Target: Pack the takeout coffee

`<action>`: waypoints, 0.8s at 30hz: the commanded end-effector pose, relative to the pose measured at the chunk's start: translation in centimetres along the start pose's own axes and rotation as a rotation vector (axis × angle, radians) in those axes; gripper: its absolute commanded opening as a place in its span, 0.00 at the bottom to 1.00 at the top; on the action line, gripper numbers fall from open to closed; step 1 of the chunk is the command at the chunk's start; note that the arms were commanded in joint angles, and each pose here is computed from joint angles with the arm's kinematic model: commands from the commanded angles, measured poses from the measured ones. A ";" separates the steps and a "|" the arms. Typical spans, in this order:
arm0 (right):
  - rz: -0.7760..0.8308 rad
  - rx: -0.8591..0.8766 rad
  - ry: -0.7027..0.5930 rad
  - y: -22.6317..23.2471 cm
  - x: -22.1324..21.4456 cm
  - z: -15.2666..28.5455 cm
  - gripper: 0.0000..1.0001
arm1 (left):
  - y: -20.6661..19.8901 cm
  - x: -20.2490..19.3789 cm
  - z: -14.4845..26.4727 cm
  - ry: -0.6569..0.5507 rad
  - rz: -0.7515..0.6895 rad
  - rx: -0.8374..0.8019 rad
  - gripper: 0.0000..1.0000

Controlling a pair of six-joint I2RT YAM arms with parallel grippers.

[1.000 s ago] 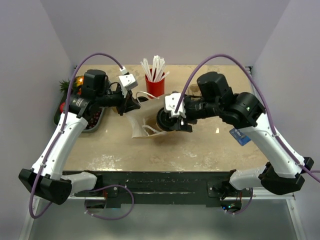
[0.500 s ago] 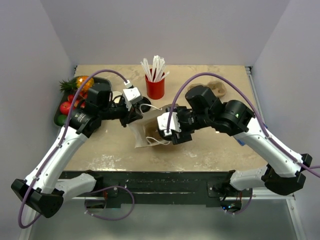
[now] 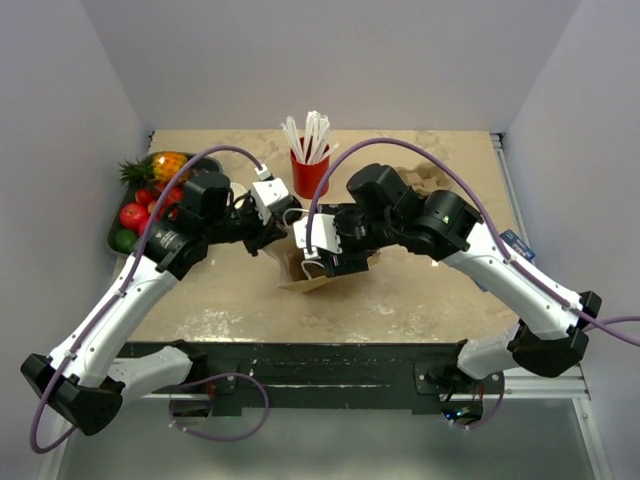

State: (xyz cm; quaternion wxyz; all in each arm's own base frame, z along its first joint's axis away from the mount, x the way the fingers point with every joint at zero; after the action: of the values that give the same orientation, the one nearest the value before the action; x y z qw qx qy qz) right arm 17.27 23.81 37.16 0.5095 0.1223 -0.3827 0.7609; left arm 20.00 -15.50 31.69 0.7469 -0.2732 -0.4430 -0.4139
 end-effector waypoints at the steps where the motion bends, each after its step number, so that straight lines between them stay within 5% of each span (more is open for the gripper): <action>1: 0.002 -0.093 -0.027 -1.4 1.2 1.2 0.00 | -0.5 0.4 0.8 -0.041 -0.034 0.016 0.00; 7: -0.034 -0.077 -0.012 -1.7 1.2 -0.2 0.00 | -0.9 0.7 1.4 -0.064 -0.046 0.004 0.00; 24: 0.263 -0.078 0.054 -0.6 1.0 -1.6 0.00 | -2.1 2.0 1.7 -0.119 0.013 -0.087 0.00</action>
State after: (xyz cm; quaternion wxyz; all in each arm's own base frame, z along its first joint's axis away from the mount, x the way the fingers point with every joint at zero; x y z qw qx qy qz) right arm 17.97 26.18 35.65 0.4619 0.0620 -0.3794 0.7993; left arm 18.40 -15.42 32.21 0.7391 -0.3012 -0.4423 -0.4092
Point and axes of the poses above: each gripper's point midway between its finger pads, its own z axis back along the fingers, its own y axis along the line the jaws close on, x = y × z, the point moved 8 cm from there along z, back along the fingers, and after that the axes turned 3 degrees about z, right-handed, at the moved point
